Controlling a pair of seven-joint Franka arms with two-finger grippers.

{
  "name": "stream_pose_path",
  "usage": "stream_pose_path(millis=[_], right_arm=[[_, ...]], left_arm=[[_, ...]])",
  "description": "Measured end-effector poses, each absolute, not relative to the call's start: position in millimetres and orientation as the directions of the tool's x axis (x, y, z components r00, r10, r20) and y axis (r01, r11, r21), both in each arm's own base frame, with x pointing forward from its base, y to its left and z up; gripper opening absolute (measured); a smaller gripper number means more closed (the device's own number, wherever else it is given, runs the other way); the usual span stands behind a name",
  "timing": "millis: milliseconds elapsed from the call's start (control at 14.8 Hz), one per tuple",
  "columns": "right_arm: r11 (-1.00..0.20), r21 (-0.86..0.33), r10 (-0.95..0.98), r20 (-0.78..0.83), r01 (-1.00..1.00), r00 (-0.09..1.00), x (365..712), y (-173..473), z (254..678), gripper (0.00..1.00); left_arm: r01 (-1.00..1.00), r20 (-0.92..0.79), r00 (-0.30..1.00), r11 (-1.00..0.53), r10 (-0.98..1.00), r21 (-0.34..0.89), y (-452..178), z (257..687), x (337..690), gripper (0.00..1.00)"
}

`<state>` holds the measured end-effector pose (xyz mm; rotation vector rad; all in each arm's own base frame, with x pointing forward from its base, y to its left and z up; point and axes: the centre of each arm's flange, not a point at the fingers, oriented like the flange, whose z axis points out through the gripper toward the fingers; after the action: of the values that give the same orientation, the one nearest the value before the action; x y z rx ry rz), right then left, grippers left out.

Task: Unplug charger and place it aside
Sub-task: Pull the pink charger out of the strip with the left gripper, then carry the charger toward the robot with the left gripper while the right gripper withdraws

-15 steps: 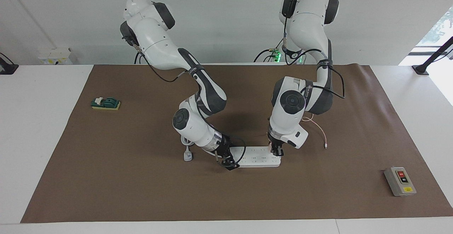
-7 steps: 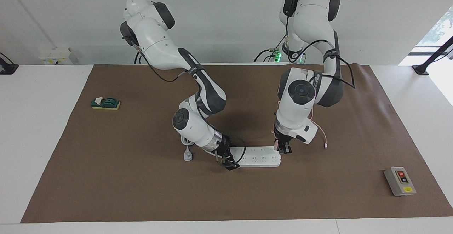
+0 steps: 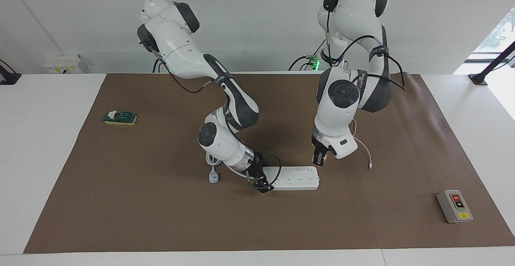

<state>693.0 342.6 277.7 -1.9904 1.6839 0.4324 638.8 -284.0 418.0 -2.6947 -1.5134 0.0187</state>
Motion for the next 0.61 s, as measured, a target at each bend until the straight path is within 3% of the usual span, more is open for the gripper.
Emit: stream_pose_path(millis=[339,609], right_arm=[[-0.221,-0.182,-0.816,-0.503,-0.958,0.284,678,343,367,1.00],[-0.483,-0.198,-0.768,-0.371,-0.853,0.522,669,284,420,1.00]], left_arm=[[0.671,-0.039,0.734,-0.732,0.678,-0.117,-265,432,572,0.32],[0.512,-0.099,0.843,-0.845,0.529,-0.150,-234,439,500,0.32]])
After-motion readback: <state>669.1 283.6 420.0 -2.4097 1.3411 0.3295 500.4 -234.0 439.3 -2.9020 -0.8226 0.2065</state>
